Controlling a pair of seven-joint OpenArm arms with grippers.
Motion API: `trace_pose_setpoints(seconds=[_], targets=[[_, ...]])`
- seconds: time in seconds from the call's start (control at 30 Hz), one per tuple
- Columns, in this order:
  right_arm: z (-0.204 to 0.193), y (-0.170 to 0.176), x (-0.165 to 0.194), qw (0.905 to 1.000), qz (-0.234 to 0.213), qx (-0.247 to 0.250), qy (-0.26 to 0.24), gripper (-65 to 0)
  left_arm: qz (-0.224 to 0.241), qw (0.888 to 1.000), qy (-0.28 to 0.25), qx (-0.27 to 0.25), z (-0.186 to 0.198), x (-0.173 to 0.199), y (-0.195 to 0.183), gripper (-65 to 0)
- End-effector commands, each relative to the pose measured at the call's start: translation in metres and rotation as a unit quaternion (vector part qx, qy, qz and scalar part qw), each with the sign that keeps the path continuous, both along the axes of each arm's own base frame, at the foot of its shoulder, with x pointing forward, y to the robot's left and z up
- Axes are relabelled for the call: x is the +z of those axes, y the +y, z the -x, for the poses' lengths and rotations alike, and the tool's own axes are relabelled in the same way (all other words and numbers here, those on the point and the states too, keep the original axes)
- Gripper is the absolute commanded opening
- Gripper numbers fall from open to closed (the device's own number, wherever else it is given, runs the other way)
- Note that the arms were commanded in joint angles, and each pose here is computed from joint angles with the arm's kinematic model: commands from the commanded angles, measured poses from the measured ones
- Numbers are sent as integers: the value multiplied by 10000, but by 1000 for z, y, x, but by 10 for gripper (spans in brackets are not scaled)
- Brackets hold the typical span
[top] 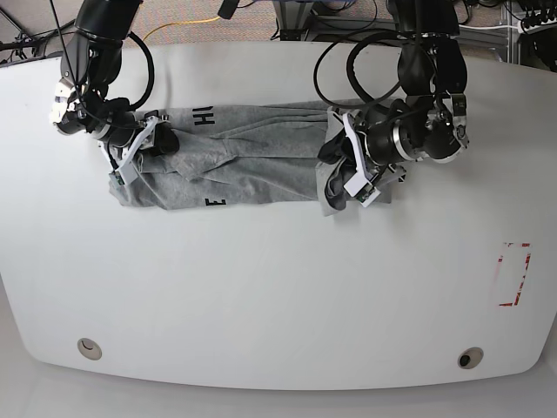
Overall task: Fold the T-shirt properly
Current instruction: 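Fold the strip end with the left gripper toward the right gripper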
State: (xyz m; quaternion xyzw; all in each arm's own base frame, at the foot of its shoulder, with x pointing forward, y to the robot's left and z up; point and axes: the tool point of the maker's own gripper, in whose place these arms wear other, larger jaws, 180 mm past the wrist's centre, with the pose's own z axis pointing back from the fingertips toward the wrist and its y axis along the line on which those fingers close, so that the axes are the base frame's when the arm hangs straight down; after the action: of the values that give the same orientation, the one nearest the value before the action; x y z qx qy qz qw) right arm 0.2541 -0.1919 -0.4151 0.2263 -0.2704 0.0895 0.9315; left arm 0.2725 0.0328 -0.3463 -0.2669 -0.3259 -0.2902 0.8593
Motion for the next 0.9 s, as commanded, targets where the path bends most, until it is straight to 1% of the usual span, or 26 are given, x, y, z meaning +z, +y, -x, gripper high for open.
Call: trace_pose_setpoints(seconds=[0.0, 0.03, 0.07, 0.17, 0.2, 0.27, 0.33, 0.4, 0.47, 0.57, 0.63, 0.7, 0.73, 0.8, 0.87], targets=[[3, -5, -2, 9998, 154, 48, 110, -469, 182, 9995, -265, 23, -11, 16, -4, -547], [3, -4, -2, 9998, 153, 55, 112, -469, 183, 9995, -264, 17, -11, 16, -5, -533], [3, -4, -2, 9998, 153, 55, 112, -469, 184, 9995, -263, 10, -11, 16, -5, -504], [3, -4, -2, 9998, 146, 54, 109, -469, 223, 9994, -235, -148, -8, 18, -19, -389], [3, -4, -2, 9998, 146, 54, 109, -469, 324, 9993, -193, -68, -12, 23, -25, -331], [2, -4, -1, 9998, 146, 54, 101, -469, 510, 9985, -175, 73, -19, 36, -38, -261], [2, -4, -1, 9998, 146, 54, 101, -469, 676, 9975, -220, 20, -19, 51, -58, -215], [2, -4, -1, 9998, 146, 54, 101, -469, 788, 9961, -352, -200, -12, 66, -76, -211], [2, -4, -1, 9998, 146, 54, 101, -469, 1001, 9917, -640, -486, -6, 89, -92, -217], [1, -3, -1, 9998, 138, 61, 95, -469, 1078, 9900, -701, -587, -2, 101, -93, -217], [-4, -3, 3, 9999, 138, 60, 26, -469, 988, 9917, -721, -394, -12, 101, -78, -217], [-6, -4, 4, 9999, 139, 45, 7, -469, 911, 9933, -713, -61, -22, 99, -58, -217], [-7, -4, 5, 9999, 136, 39, -5, -469, 834, 9942, -662, 165, -25, 94, -41, -217], [-11, -2, 11, 9999, -39, 23, -111, -466, 571, 9951, -570, 579, -29, 81, -4, -217], [-18, 2, 20, 9994, -218, 14, -262, -465, 404, 9947, -539, 777, -30, 76, 17, -217]])
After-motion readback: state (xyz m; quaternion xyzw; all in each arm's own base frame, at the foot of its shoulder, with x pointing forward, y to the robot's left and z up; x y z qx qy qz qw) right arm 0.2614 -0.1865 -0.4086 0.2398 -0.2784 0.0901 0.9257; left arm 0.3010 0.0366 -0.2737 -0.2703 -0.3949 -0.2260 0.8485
